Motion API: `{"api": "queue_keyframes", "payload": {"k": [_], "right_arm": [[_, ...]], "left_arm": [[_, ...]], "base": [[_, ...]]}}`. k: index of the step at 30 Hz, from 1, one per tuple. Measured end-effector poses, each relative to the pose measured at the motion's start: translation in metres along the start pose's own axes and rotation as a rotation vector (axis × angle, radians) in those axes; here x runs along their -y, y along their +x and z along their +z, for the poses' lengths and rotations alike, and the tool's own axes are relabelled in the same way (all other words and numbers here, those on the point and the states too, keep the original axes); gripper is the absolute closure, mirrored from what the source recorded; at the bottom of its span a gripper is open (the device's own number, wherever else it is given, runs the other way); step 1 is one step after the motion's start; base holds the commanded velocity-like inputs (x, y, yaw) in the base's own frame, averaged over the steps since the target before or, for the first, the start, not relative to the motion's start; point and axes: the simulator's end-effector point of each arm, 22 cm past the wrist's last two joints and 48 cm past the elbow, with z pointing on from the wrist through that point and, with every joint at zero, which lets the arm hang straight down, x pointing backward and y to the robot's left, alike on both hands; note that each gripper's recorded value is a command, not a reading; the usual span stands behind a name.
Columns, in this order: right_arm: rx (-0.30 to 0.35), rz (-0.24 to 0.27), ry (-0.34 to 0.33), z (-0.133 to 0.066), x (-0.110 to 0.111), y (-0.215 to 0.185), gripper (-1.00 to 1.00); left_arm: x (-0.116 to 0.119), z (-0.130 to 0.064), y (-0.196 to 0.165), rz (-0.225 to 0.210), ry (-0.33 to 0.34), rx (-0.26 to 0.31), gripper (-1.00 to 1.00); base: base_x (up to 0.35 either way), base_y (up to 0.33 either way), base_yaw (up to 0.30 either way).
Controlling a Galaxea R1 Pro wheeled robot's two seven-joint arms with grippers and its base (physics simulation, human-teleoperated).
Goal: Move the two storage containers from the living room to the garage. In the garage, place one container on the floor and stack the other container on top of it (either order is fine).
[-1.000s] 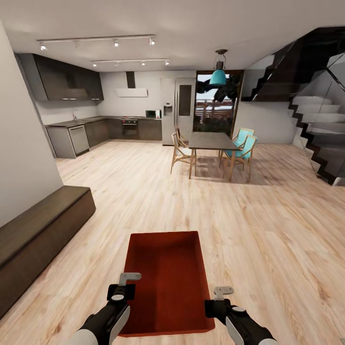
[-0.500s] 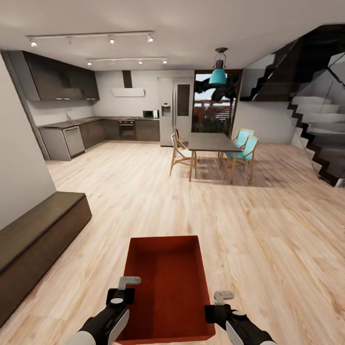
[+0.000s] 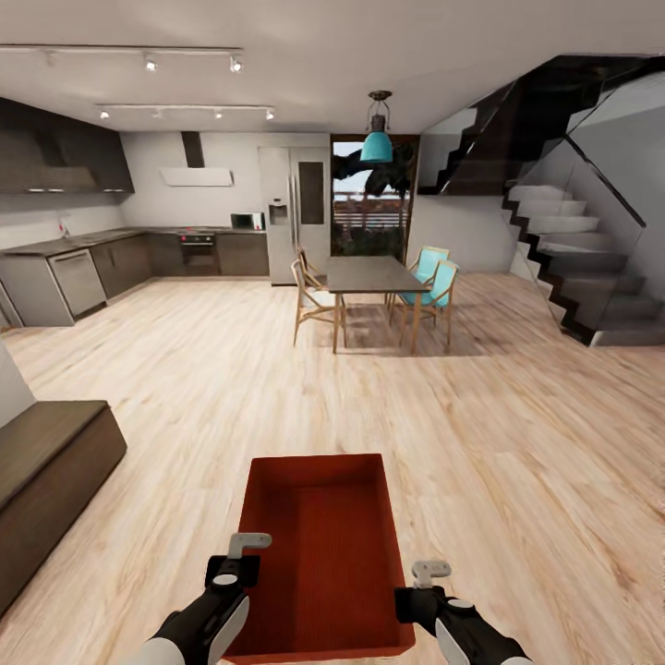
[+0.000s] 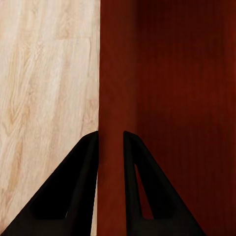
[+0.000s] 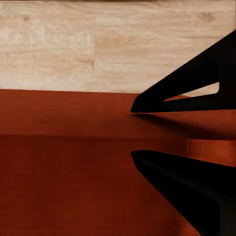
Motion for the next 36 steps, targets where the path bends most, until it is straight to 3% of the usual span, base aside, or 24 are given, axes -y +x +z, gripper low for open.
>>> {"api": "queue_keyframes", "payload": {"k": [36], "right_arm": [[-0.001,0.001,0.0,0.0,0.0,0.0007,1.0]], "left_arm": [[0.0001,0.0,0.0006,0.0,0.0,-0.001,1.0]], "base": [[0.32,0.138,-0.282]]}}
